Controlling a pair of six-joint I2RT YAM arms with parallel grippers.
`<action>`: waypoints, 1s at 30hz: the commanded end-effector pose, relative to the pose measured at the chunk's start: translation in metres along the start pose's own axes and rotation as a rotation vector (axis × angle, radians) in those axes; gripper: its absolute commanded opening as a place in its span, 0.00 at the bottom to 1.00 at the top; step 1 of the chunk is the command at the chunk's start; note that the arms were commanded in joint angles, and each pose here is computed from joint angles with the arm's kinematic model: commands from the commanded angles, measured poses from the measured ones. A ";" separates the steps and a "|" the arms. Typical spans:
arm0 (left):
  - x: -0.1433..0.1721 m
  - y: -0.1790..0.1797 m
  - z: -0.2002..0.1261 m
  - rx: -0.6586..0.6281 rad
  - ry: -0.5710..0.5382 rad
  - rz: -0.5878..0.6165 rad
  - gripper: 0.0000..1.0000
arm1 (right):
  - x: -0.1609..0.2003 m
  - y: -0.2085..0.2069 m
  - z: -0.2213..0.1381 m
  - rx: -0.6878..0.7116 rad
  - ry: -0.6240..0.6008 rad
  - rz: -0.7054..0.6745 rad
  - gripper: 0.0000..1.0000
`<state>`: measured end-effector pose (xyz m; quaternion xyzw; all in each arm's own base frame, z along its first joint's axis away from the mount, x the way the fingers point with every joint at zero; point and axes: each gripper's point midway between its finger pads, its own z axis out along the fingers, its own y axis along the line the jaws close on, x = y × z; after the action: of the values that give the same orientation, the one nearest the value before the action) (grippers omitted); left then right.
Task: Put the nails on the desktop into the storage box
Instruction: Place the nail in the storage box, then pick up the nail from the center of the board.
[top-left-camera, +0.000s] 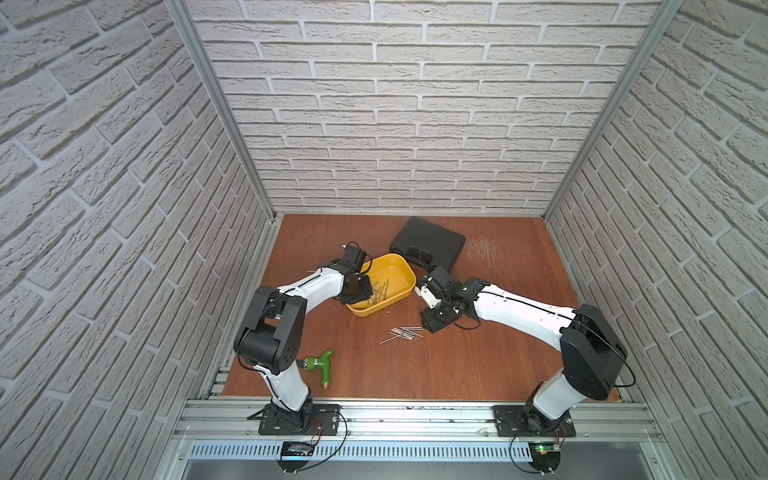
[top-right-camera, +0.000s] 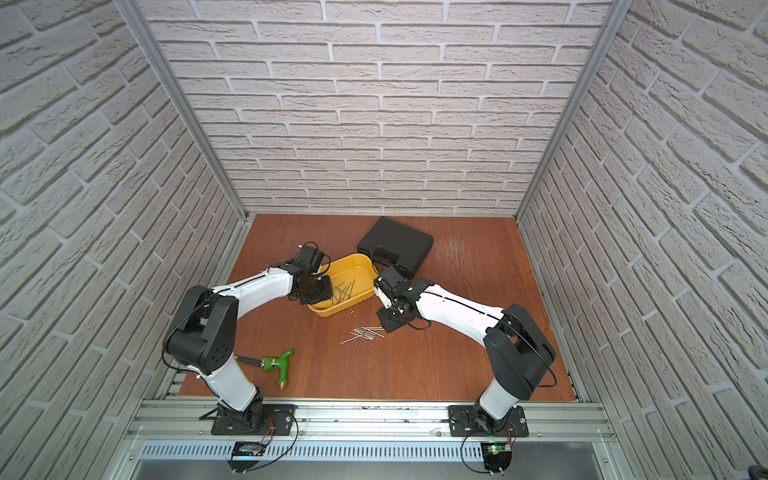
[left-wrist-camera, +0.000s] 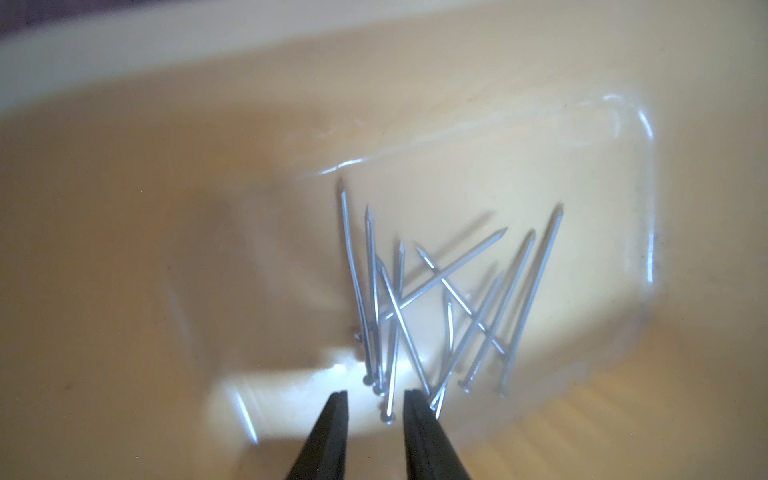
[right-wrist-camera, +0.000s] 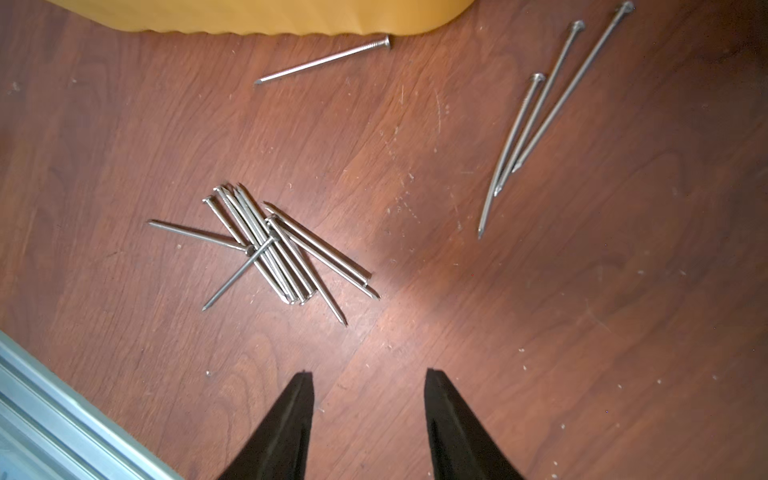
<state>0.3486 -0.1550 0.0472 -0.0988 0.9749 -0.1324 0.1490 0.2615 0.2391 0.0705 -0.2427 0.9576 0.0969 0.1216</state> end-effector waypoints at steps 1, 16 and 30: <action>-0.007 -0.008 -0.021 0.043 -0.040 0.000 0.32 | -0.011 0.012 0.006 -0.024 -0.025 -0.077 0.49; 0.019 -0.017 -0.086 0.147 -0.092 0.055 0.42 | 0.001 0.022 0.042 0.004 0.089 -0.256 0.50; 0.038 0.003 -0.106 0.093 -0.117 0.098 0.45 | -0.001 0.061 0.006 -0.062 0.018 0.190 0.51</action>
<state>0.2896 -0.1455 0.1343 -0.0631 0.9575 -0.1838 0.2132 0.2450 0.2828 0.0582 -0.2516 0.9582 0.0935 0.0990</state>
